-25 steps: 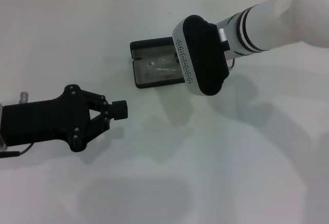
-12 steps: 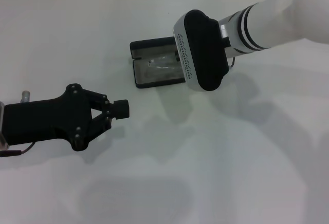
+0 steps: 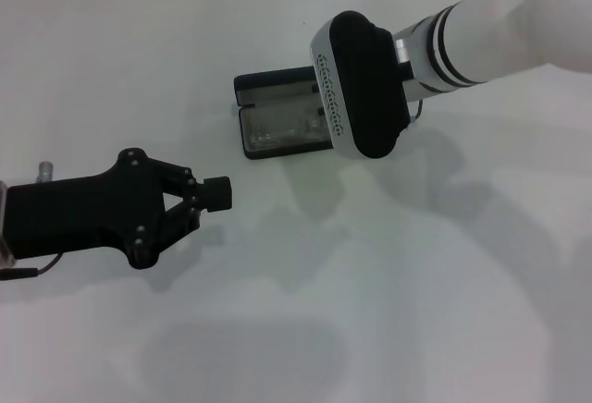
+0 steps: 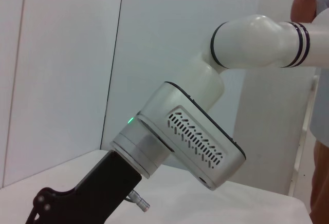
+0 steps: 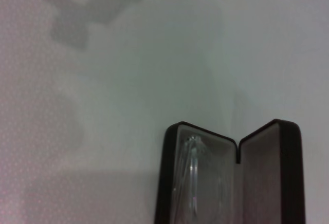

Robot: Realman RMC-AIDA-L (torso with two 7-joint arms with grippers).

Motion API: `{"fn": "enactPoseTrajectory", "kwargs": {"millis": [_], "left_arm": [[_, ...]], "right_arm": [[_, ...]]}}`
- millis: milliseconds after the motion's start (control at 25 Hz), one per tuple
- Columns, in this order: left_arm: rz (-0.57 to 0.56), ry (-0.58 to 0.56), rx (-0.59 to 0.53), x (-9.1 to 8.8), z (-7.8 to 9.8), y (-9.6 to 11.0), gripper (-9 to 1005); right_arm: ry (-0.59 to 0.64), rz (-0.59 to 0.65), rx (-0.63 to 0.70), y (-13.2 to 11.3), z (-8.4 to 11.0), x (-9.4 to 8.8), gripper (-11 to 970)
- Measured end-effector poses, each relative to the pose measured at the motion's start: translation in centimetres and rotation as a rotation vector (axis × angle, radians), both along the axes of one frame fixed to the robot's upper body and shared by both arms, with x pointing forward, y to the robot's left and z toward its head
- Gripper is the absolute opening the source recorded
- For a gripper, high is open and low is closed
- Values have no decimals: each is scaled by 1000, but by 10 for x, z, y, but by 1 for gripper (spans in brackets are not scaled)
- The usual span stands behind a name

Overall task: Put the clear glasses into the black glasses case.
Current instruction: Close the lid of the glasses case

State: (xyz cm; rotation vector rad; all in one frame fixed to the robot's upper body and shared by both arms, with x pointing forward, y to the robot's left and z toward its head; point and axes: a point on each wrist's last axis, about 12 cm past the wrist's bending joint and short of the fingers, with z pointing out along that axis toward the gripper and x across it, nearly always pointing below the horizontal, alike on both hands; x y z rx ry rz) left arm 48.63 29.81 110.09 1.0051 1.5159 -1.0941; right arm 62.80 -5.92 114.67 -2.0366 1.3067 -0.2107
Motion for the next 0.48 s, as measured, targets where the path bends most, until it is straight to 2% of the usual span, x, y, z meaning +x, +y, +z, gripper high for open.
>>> {"fn": "enactPoseTrajectory", "kwargs": {"millis": [280, 400, 480], "left_arm": [[16, -11, -5, 2, 2, 4, 39], [92, -41, -38, 3, 6, 13, 39], [127, -53, -56, 4, 8, 18, 39]], "right_arm": [[2, -5, 22, 0, 2, -1, 218], [24, -13, 30, -1, 1, -4, 226], [83, -43, 75, -12, -6, -13, 226]]}}
